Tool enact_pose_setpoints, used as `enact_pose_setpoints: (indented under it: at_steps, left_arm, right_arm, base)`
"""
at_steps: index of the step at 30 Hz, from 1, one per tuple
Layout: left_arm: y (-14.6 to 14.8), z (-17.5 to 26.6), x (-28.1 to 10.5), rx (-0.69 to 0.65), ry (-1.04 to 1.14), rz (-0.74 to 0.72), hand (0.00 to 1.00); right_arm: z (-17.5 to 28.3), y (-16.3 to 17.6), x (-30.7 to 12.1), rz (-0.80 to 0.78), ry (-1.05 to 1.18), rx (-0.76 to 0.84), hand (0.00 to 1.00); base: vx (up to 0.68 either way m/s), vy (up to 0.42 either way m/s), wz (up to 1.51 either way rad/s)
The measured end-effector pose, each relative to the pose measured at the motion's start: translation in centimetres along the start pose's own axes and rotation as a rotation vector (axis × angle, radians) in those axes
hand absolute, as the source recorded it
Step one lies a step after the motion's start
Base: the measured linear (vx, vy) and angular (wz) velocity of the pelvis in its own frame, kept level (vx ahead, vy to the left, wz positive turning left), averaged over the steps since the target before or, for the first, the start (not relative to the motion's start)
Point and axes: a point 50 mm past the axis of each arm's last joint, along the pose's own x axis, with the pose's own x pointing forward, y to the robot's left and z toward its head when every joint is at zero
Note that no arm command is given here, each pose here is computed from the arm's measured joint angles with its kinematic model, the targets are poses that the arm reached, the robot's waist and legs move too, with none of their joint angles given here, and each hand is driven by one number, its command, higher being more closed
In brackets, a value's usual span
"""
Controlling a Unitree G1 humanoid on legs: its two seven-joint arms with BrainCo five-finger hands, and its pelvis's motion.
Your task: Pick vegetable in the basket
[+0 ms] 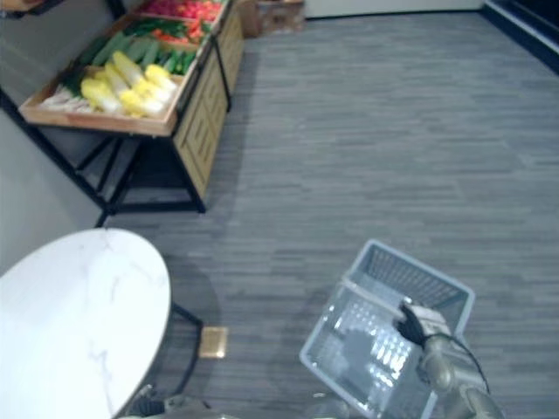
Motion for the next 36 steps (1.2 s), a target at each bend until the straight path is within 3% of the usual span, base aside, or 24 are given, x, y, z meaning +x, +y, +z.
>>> enact_pose_setpoints:
  at_steps: [6, 13, 19, 25, 33, 36]
  left_arm:
    - [0.8, 0.4, 0.1, -0.031, -0.014, 0.028, 0.00]
    - [-0.5, 0.1, -0.1, -0.028, -0.013, -0.011, 0.00]
    - [0.5, 0.5, 0.1, 0.023, -0.027, -0.004, 0.00]
    - [1.0, 0.6, 0.2, 0.095, -0.033, -0.012, 0.00]
    - [0.8, 2.2, 0.6, 0.087, -0.068, -0.007, 0.00]
    - [-1.8, 3.5, 0.7, 0.047, -0.108, -0.059, 0.00]
  right_arm:
    - [1.3, 0.1, 0.5, 0.003, -0.066, 0.011, 1.00]
    - [2.1, -1.1, 1.4, -0.031, -0.103, -0.001, 1.00]
    - [1.7, 0.3, 0.9, 0.000, -0.055, 0.026, 1.00]
    - [0.7, -0.7, 1.0, -0.117, 0.049, 0.106, 1.00]
    - [0.6, -0.6, 1.5, -0.139, 0.094, 0.141, 1.00]
    - [-0.8, -1.8, 1.4, -0.192, 0.164, 0.148, 1.00]
  base:
    - [0.05, 0.105, -0.30]
    - [-0.05, 0.026, -0.28]
    - [-0.05, 0.155, -0.39]
    - [0.05, 0.120, -0.32]
    - [0.26, -0.145, 0.08]
    - [0.34, -0.263, 0.18]
